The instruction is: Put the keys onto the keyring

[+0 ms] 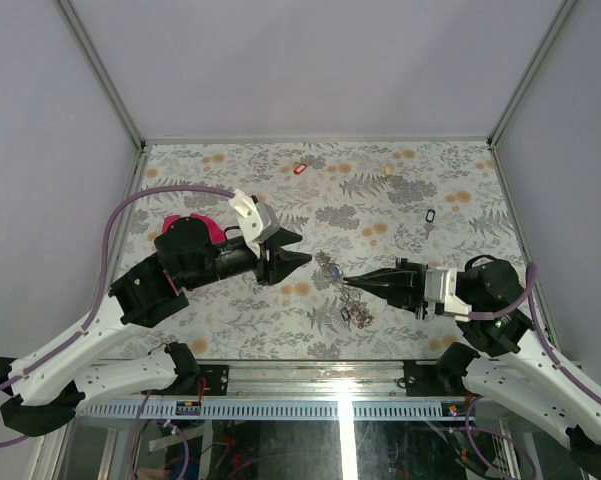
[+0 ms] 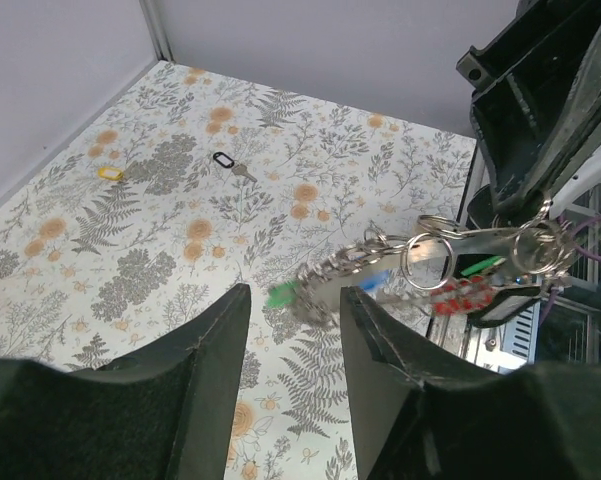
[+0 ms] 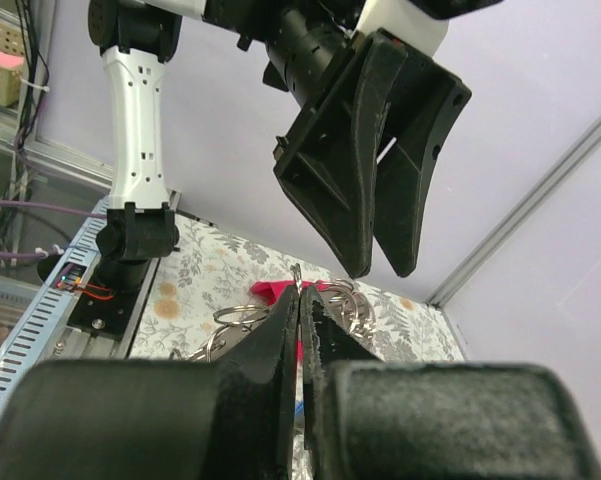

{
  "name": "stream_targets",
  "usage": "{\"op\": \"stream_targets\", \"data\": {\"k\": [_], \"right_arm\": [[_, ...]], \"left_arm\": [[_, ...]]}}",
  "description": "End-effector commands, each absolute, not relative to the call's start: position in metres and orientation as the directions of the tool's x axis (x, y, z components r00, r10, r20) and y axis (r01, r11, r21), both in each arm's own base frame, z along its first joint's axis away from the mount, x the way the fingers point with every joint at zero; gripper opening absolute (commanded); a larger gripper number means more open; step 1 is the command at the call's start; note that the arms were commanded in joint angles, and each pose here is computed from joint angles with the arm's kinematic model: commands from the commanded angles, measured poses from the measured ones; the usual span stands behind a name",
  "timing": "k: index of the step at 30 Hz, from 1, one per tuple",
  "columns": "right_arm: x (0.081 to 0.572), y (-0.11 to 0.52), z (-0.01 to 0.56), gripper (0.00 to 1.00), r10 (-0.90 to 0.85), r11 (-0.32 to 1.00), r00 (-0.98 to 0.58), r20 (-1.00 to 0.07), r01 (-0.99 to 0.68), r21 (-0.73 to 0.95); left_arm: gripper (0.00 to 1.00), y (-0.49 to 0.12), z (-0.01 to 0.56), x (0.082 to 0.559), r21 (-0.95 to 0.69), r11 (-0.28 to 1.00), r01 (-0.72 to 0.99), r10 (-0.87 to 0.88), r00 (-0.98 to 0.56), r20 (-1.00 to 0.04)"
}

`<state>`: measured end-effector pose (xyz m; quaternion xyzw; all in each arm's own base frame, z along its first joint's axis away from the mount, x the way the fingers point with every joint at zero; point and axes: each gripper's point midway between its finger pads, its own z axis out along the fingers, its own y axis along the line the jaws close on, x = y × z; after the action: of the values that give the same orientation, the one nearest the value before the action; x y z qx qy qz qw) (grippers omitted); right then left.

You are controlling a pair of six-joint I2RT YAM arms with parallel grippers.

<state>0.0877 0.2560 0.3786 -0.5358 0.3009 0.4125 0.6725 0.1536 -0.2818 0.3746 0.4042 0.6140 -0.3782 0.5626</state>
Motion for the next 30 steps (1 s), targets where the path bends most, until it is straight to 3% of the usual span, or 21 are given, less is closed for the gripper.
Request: {"op": "stream_targets", "data": {"k": [1,13,17,23,30], "right_arm": [[0.067,0.245,0.43,0.0,0.368,0.11,0.549,-0.75,-0.827,-0.552],[0.061,0.245,0.444,0.0,0.405,0.082,0.509,-0.759,-0.847,-0.525],[0.068,0.247,0.439,0.0,0.372,0.085,0.461,-0.806,-0.881,-0.465],[0.092,0.24,0.413,0.0,0.175,0.169,0.334,-0.926,-0.937,-0.306],[0.088,0.222,0.418,0.0,0.215,0.243,0.349,-0.912,-0.924,-0.296]], "left_arm": [[0.43,-0.281,0.394,0.157,-0.014,0.408,0.913,-0.023,-0.005,-1.0],[0.46,-0.282,0.384,0.161,-0.051,0.423,0.905,-0.037,-0.039,-0.999],[0.46,-0.28,0.379,0.174,-0.081,0.447,0.891,-0.029,-0.076,-0.997],[0.47,-0.268,0.363,0.218,-0.147,0.547,0.824,-0.027,-0.159,-0.987],[0.48,-0.284,0.371,0.226,-0.162,0.475,0.865,-0.06,-0.152,-0.987]]}}
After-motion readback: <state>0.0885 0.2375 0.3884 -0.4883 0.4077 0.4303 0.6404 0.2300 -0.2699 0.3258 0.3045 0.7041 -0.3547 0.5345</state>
